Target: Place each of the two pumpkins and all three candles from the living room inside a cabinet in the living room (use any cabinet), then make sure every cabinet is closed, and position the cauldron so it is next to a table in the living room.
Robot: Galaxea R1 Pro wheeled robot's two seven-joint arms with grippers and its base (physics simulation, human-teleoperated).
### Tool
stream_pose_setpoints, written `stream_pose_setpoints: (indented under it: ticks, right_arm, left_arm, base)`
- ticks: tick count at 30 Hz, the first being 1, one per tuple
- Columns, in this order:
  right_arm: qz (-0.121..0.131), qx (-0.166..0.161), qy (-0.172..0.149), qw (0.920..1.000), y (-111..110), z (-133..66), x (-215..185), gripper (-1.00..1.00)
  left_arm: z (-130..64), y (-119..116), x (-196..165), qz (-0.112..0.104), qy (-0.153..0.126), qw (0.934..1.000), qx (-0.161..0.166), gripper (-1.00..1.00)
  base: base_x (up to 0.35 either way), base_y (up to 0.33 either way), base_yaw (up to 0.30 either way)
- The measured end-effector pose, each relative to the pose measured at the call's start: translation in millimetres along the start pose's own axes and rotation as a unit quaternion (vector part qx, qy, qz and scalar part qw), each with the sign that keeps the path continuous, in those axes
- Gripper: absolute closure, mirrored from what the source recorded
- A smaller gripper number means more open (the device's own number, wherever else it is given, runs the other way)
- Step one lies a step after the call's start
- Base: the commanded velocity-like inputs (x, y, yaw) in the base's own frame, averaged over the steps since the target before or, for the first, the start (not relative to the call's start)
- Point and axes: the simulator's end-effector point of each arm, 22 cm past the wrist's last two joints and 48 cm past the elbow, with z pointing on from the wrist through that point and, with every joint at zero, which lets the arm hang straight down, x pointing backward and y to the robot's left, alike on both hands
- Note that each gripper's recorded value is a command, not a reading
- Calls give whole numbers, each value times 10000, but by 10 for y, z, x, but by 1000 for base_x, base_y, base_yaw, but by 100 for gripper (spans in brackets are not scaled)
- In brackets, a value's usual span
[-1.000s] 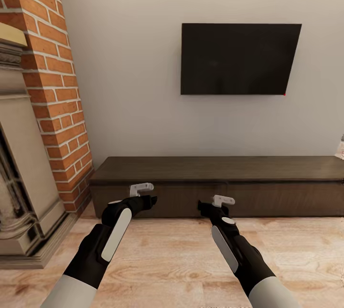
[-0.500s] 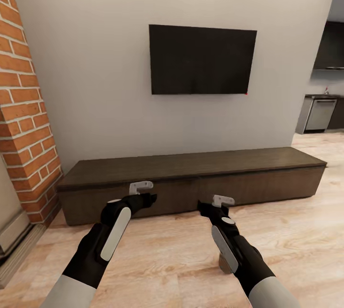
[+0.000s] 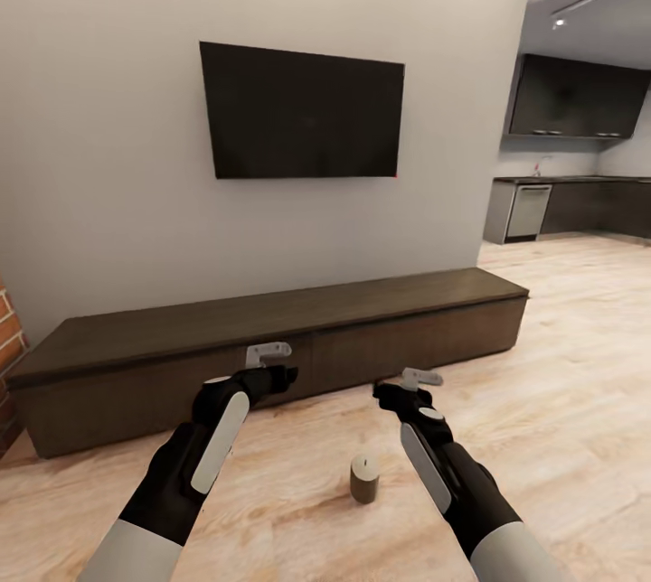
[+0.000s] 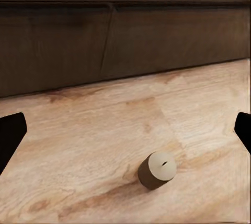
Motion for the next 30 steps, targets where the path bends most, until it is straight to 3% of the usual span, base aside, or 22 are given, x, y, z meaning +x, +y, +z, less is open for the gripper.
stream_pose_setpoints:
  ticks: [3,11,30]
  right_arm:
    - [-40,-33,232,9997,9,-12,66,-100]
    - [508,-181,578,9969,11,39,46,-100]
    - [556,-184,741,9955,-4,122,204,-100]
  left_arm:
    - [-2,-2,-3,0,-4,10000,2,-100]
    - [15,3,17,-4,17,10000,-2,-100]
    - [122,60,145,-5,153,9999,-58,-100]
  base:
    - [-48,-280,-271]
    - [-6,-299,-25]
    - [0,-333,114]
